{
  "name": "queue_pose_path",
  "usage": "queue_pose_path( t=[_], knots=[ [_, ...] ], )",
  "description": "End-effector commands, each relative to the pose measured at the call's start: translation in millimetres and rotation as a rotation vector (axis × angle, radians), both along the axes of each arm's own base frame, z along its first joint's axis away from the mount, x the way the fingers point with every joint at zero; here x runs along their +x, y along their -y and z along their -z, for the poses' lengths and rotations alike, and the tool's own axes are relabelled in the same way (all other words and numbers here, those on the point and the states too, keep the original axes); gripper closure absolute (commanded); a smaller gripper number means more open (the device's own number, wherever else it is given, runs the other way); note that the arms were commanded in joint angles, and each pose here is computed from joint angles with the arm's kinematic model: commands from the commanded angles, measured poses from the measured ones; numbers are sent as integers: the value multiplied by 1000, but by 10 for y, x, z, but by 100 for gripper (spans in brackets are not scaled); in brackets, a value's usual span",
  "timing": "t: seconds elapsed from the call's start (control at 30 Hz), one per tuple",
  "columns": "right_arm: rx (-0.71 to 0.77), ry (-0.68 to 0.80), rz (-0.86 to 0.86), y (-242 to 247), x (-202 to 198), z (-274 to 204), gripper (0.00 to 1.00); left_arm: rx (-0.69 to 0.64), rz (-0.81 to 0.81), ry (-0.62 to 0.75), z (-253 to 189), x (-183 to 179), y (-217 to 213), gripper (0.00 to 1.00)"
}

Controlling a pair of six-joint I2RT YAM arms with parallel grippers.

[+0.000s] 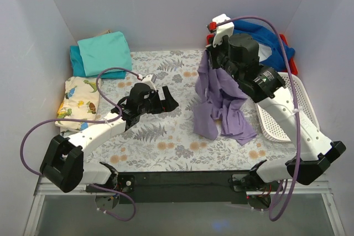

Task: Fold and stack the t-shirts
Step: Flatten the tshirt out

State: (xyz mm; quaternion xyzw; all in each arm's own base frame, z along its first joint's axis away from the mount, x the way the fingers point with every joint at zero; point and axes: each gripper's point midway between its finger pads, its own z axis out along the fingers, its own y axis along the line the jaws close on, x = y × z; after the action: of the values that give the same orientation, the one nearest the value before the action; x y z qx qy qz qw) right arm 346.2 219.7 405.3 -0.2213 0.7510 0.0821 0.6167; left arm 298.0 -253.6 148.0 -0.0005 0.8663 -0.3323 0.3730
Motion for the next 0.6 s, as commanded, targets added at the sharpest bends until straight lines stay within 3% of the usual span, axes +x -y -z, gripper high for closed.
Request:
queue_pose_path(
  t=[0.0, 0.13, 0.27, 0.33, 0.4, 0.53, 0.57],
  knots=[
    [84, 20, -152, -359, -213, -360, 99, -5, -59, 27, -105, 10, -155, 2],
    [151, 112, -247, -643, -439, -890, 99, -7, -91, 35, -166, 24, -213, 2],
    [190, 225, -200, -519, -479, -1307, 99, -9, -138, 72, -310, 57, -318, 2],
    [158, 248, -140, -410, -415, -1272, 99, 1, -177, 96, -380, 85, -404, 2],
    [113, 244, -3, -164, -321, -1141, 99, 19, -202, 106, -400, 103, -469, 2],
    [-150, 116, 282, 363, 35, -95, 99, 42, -220, 109, -373, 112, -529, 2],
    [-125, 73, 313, 457, 54, 87, 99, 48, -217, 98, -332, 121, -521, 2]
  ],
)
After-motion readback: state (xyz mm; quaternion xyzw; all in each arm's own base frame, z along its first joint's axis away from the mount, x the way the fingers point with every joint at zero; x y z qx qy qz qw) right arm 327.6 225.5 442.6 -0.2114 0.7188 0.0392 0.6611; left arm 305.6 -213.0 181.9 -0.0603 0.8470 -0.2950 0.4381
